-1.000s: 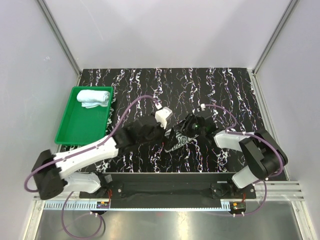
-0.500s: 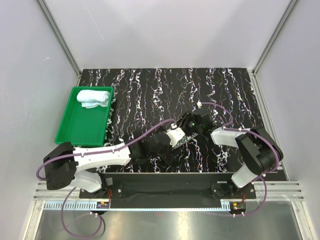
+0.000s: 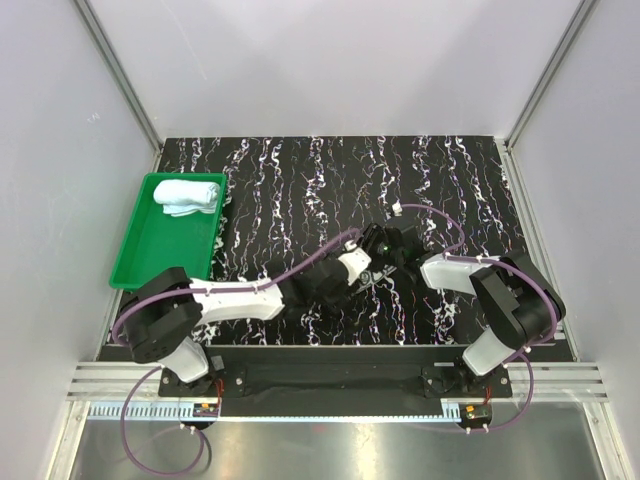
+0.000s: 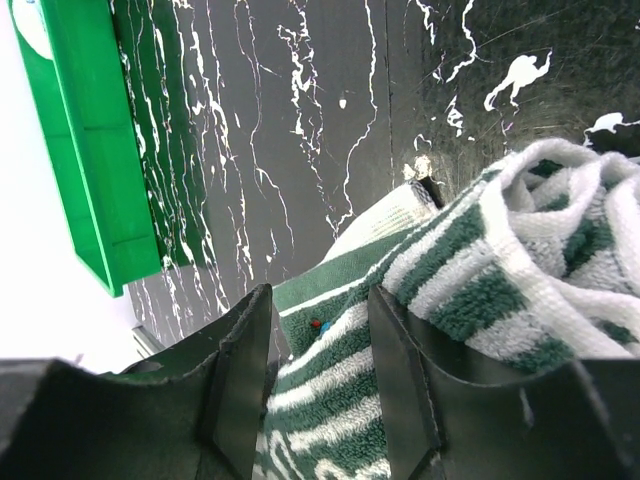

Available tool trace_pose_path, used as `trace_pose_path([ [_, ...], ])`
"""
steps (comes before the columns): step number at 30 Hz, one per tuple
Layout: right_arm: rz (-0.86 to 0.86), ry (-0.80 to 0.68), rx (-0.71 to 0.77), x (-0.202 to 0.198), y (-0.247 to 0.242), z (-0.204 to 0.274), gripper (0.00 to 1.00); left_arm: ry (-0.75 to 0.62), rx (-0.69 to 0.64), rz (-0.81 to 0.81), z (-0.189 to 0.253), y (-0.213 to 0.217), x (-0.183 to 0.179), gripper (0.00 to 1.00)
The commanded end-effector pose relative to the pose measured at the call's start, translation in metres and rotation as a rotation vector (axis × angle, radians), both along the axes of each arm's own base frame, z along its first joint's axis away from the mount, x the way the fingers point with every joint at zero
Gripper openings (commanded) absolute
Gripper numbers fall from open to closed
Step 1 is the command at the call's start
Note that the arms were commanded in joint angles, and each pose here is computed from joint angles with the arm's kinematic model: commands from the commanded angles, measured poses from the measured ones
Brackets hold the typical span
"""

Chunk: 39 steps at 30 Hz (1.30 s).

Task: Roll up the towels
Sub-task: Roll the towel

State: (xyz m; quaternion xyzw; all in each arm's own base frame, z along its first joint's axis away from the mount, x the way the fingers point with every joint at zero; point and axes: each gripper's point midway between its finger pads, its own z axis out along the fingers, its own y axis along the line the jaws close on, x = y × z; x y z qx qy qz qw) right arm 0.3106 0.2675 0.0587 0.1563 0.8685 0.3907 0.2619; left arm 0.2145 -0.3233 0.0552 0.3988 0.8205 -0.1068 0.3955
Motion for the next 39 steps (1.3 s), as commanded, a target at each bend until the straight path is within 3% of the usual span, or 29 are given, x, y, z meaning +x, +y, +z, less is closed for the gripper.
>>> trace_pose_path([
  [1,0.033,0.185,-0.18,-0.042,-0.024,-0.06,0.52,0.028,-0.126,0.031,0.002,-0.006,0.019,0.57],
  [3,0.036,0.186,-0.181,-0.043,-0.023,-0.06,0.52,0.055,-0.15,0.016,0.001,-0.006,0.017,0.43],
  [5,0.042,0.192,-0.182,-0.045,-0.023,-0.061,0.51,0.075,-0.179,0.016,0.002,-0.006,0.02,0.22],
  [7,0.042,0.195,-0.195,-0.045,-0.025,-0.06,0.52,0.119,-0.199,-0.002,0.0,-0.007,0.019,0.14],
  [12,0.03,0.142,-0.271,-0.027,-0.03,-0.026,0.59,0.237,-0.244,-0.034,-0.006,-0.008,0.012,0.13],
  [13,0.026,0.124,-0.298,-0.023,-0.034,-0.018,0.63,0.254,-0.244,-0.029,-0.007,-0.007,0.012,0.13],
  [14,-0.01,0.142,-0.362,-0.024,-0.048,-0.017,0.74,0.269,-0.252,-0.011,-0.006,-0.005,0.016,0.13],
  [17,-0.105,0.104,-0.365,-0.002,-0.075,0.021,0.9,0.319,-0.263,0.01,-0.008,-0.002,0.015,0.14],
  [18,-0.13,0.08,-0.349,0.003,-0.083,0.036,0.91,0.337,-0.269,0.005,-0.007,-0.003,0.013,0.14],
  [23,-0.2,0.021,-0.346,0.01,-0.115,0.09,0.93,0.418,-0.231,0.053,-0.016,-0.001,0.009,0.14],
  [28,-0.22,-0.039,-0.246,-0.019,-0.118,0.116,0.92,0.511,-0.209,0.135,-0.016,-0.003,0.012,0.12],
  [33,-0.2,-0.037,-0.128,-0.052,-0.113,0.093,0.92,0.73,-0.228,0.21,-0.031,-0.012,0.002,0.16],
  [39,-0.199,-0.017,-0.038,-0.058,-0.103,0.064,0.93,0.906,-0.426,0.222,-0.025,-0.026,0.0,0.17],
])
